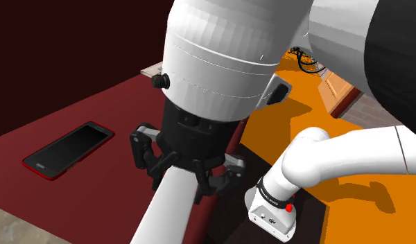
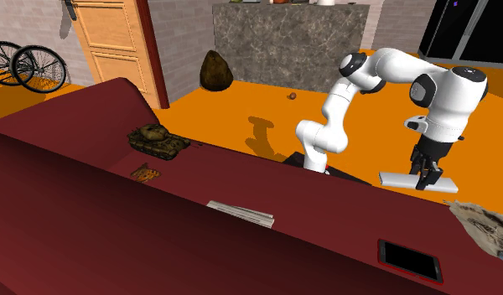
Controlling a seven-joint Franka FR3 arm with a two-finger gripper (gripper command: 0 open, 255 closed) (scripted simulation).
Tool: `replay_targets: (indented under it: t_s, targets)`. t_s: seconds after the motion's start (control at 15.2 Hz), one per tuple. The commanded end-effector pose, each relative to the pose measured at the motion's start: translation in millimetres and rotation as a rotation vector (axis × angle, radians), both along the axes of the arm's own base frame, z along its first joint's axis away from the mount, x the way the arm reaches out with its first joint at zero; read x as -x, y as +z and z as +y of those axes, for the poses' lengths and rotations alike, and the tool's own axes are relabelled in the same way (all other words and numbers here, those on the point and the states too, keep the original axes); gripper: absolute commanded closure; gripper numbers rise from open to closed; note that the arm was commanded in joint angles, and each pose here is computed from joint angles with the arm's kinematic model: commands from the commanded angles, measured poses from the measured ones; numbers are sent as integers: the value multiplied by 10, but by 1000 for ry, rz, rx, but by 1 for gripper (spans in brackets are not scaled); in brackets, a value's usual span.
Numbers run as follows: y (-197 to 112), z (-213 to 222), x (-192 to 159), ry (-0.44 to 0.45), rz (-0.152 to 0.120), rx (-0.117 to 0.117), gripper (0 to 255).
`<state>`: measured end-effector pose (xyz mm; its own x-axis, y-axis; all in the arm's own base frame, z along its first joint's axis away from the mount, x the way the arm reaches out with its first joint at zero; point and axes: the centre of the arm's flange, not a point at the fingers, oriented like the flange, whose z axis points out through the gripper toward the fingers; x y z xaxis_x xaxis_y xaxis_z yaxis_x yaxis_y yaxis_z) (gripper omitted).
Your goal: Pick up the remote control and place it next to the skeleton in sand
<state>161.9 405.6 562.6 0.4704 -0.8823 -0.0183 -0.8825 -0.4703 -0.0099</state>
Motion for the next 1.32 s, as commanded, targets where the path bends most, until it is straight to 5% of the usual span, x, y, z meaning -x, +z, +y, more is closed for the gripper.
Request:
replay_targets:
  t_s: [0.0,0.66,1.12,1.19,1.25]
  targets:
    - [-99,1,-8,0,0,0,255]
    - [-607,1,-8,0,0,0,255]
    - [-607,1,-8,0,0,0,255]
    - [-607,1,-8,0,0,0,0]
    - [-608,1,-8,0,0,0,0]
